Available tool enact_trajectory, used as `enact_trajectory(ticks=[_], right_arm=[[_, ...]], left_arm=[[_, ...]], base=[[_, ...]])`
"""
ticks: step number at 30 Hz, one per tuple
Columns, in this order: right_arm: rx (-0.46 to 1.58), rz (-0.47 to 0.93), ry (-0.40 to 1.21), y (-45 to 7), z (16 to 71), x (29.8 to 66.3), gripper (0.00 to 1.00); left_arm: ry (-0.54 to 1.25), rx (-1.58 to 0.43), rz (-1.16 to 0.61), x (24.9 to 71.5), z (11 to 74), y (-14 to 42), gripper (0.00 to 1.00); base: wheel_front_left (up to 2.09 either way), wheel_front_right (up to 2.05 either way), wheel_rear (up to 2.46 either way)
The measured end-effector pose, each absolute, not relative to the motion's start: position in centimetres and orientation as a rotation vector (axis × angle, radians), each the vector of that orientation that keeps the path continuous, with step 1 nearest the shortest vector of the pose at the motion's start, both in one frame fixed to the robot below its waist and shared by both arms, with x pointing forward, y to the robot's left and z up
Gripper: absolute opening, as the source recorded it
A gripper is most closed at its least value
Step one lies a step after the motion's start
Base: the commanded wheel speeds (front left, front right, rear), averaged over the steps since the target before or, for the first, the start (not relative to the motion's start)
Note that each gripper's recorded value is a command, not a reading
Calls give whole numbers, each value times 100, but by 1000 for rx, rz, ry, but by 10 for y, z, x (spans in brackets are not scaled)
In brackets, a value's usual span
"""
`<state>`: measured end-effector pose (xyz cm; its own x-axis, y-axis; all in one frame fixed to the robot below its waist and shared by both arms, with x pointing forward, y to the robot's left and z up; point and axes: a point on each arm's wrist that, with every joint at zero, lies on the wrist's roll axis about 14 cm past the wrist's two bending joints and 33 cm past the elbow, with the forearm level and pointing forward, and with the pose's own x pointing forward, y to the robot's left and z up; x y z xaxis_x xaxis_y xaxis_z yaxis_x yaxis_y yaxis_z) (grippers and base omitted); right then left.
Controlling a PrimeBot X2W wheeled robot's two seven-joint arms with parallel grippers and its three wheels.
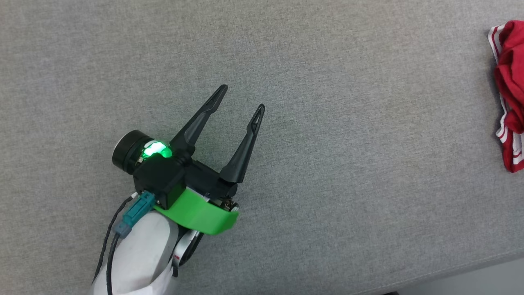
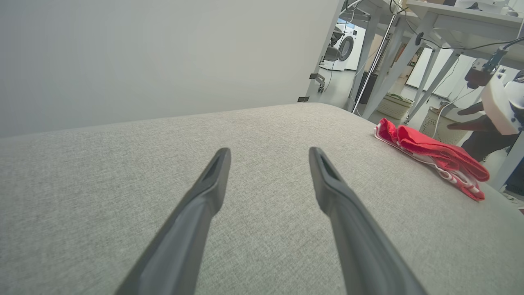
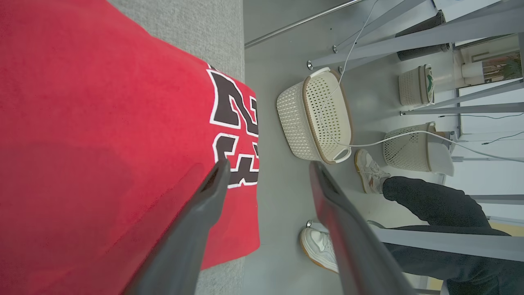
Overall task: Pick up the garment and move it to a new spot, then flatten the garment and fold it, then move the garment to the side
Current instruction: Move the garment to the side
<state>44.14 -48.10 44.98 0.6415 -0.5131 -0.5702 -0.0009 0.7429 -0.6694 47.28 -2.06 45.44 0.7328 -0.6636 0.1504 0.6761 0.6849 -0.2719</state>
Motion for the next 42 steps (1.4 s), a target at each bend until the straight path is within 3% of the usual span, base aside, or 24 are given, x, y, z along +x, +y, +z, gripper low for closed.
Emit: enact_trajectory(ticks=[12,28,34,42], right_arm=[[-563,-123,420,-380,534,480,100],[-148,135,-105,-235,595,455,100],[38,180,-185,-190,580,432,100],[185,191,-173,-153,546,402,100]], left_arm=[[-89,-295,-548,456,498,30,100],[-185,-236,-298,407,543,114,100],[-185,-229,-231,386,544,135,100],[-163,-235,-186,369,536,146,100]], base=[[0,0,0],[0,0,0],[0,0,0],[0,0,0]])
